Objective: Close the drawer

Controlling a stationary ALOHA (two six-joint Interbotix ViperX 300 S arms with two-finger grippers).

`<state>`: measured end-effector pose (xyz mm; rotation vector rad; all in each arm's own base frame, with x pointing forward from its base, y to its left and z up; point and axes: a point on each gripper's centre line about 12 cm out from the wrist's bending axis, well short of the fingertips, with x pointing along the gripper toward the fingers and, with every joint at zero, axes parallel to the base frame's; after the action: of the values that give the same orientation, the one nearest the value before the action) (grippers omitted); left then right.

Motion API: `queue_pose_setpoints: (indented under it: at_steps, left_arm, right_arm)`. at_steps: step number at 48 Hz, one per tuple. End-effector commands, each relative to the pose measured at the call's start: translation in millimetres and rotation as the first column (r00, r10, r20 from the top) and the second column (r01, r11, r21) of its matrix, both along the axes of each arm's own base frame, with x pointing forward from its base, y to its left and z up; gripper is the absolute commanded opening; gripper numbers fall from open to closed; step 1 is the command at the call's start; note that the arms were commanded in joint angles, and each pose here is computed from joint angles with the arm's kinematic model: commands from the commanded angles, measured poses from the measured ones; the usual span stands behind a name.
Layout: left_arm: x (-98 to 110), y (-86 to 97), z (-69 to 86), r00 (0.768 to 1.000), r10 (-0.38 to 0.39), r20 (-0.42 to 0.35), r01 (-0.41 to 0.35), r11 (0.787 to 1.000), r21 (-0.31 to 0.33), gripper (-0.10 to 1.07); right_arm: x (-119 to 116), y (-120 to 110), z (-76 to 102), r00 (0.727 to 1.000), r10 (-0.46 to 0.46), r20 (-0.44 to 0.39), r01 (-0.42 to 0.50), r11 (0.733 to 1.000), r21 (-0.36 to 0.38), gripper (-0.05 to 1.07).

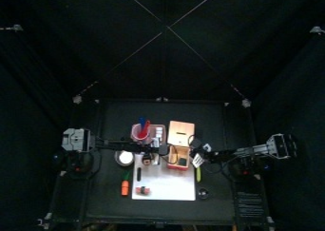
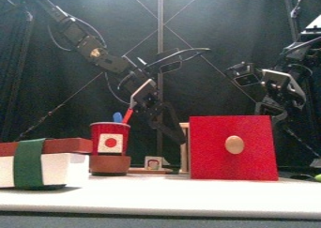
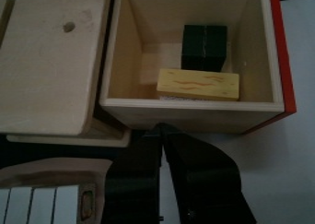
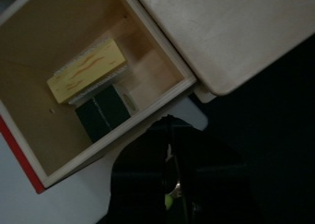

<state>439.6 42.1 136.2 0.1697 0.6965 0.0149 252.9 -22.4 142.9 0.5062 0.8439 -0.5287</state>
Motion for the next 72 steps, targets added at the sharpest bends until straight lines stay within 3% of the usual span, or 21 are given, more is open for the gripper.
queue_pose_setpoints:
  at_steps: [1,9,43,72]
  left_arm:
    - [8,2.0,16.8,0.999,0.001,0.052,-0.001,1.000,0.005,0.47]
    - [14,1.7,26.0,0.997,-0.009,0.081,0.008,1.000,0.016,0.47]
    - [11,-4.7,41.2,0.994,-0.032,0.107,0.029,0.999,0.032,0.47]
    - [10,-4.2,35.1,0.995,-0.026,0.093,0.024,0.999,0.026,0.47]
  right_arm:
    - [12,1,15.1,0.998,0.015,0.054,-0.014,1.000,-0.006,0.45]
    - [19,1,22.9,0.996,0.030,0.079,-0.029,0.999,-0.024,0.45]
    - [20,7,23.7,0.995,0.049,0.082,-0.048,0.999,-0.019,0.45]
    - [20,-4,24.2,0.996,0.047,0.076,-0.043,0.997,-0.061,0.45]
